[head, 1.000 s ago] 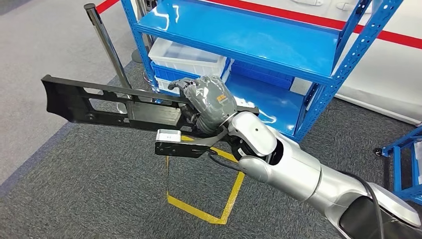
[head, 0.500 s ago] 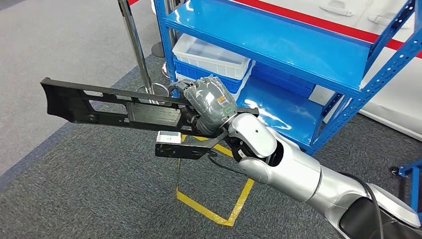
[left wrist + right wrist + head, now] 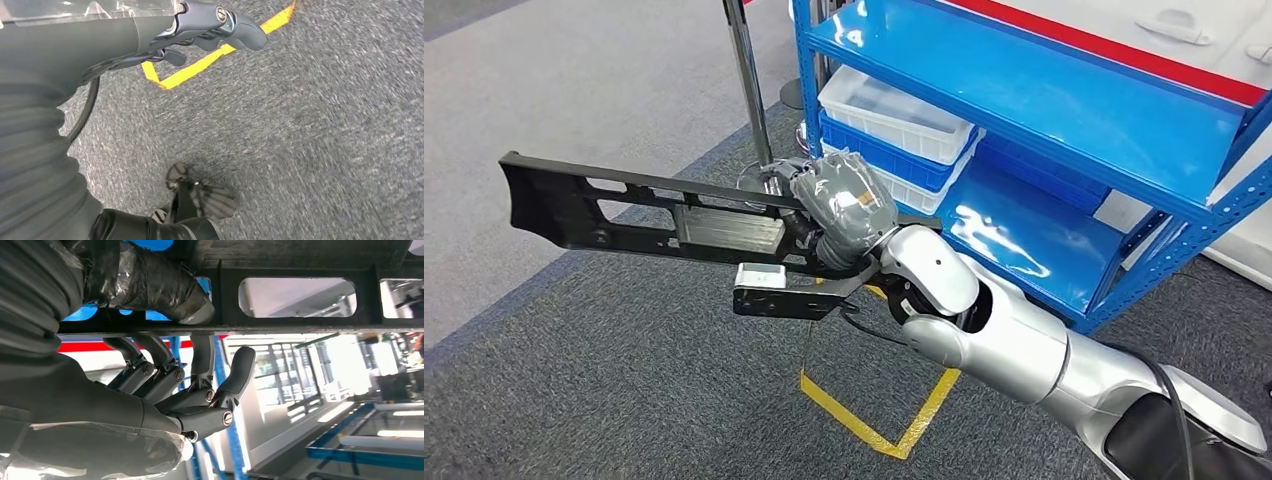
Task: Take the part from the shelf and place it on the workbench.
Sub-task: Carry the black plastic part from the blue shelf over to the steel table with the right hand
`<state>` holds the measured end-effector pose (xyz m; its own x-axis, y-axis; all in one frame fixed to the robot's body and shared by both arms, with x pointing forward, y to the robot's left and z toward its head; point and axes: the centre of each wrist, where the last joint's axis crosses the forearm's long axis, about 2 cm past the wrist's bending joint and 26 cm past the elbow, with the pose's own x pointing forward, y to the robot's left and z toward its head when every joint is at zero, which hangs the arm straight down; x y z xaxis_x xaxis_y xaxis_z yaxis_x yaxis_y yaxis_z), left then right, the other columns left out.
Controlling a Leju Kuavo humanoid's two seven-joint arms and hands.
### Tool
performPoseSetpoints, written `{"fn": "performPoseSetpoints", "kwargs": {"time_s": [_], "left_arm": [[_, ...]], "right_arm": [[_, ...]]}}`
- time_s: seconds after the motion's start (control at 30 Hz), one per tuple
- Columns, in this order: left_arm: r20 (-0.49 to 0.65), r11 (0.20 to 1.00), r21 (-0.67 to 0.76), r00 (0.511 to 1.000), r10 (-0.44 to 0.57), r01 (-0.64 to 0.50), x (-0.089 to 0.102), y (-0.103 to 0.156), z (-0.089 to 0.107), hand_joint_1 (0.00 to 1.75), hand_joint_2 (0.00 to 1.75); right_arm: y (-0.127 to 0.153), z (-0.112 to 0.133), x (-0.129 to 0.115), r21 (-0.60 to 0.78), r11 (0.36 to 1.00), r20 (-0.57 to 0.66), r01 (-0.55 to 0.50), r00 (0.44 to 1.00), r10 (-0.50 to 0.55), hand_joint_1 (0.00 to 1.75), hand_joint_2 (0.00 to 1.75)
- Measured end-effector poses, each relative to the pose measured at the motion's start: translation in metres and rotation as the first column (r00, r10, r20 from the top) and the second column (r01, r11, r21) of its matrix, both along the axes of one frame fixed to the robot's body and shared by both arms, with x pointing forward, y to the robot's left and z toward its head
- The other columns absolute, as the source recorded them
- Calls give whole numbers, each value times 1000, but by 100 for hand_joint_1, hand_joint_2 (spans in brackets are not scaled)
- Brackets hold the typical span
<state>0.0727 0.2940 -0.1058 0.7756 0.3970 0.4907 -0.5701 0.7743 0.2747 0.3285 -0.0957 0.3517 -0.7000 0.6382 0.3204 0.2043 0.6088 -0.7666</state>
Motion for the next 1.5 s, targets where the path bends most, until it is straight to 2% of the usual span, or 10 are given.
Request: {"fn": "performPoseSetpoints", "kwargs": {"time_s": [0.8,1.5], "left_arm": [[-5,1000,0,1000,-1,1,-1,0,0,0,175],[-6,1000,1,1000,4,-4,1,0,0,0,175]], "right_arm": [[-3,0,0,1,1000,9,17,1000,-17,175,175],[-8,-9,-2,-7,999,3,42,999,-42,175,175]]}}
